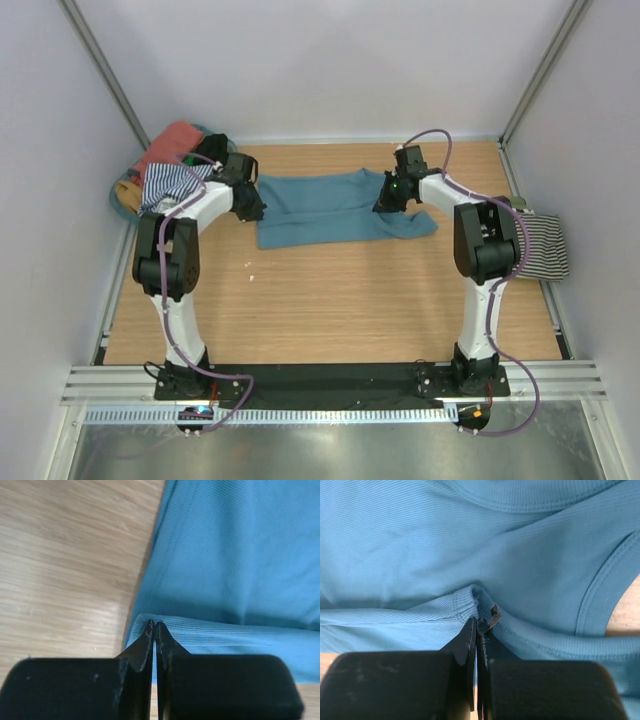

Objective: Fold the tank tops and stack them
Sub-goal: Fold the tank top

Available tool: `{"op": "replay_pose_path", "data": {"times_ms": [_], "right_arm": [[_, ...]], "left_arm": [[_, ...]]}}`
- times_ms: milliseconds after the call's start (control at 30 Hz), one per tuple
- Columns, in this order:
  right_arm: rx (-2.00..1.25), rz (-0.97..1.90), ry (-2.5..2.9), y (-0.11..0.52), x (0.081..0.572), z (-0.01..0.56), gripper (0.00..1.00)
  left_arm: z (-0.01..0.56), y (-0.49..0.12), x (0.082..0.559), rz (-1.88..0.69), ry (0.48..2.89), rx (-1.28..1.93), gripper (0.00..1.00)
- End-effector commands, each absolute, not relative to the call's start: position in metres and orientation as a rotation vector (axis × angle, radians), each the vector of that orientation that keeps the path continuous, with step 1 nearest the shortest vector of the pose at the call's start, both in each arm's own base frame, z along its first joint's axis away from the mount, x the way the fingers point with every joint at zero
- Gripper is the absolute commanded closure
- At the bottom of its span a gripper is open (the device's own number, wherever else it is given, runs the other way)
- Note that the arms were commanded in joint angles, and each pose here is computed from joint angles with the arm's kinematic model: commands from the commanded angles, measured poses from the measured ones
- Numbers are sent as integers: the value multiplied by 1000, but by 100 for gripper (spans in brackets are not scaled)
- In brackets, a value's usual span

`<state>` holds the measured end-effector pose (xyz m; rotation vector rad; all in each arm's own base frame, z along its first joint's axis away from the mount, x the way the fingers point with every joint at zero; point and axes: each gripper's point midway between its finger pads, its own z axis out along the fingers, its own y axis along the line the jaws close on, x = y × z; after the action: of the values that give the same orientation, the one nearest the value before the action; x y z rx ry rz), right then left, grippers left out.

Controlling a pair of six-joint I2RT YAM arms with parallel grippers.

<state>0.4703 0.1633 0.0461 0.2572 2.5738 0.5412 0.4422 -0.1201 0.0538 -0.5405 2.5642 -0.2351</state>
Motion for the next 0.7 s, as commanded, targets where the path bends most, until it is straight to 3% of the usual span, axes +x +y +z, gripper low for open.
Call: {"op": "replay_pose_path", "data": {"times_ms": [0,133,200,267,333,533,667], "right_arm": [[285,533,2506,161,494,56,99],[315,505,2511,156,498,48,96],[323,497,2500,154,497,50,79],[322,491,2492,152,493,51,66],[318,494,2471,151,491,63,63],[262,495,2416,160,454,88,40],[241,382,2423,155,420,91,36]], "left_arm": [[53,-114,458,-266,2554,-590,100],[42,-110,466,-275,2565,-622,91],[43,-108,467,-266,2559,-619,65],[47,-106,464,-260,2551,-611,47],[64,-104,462,-266,2504,-602,42],[82,-105,427,-299,2466,-602,38],[87,-112,405,-285,2463,-539,35]]}}
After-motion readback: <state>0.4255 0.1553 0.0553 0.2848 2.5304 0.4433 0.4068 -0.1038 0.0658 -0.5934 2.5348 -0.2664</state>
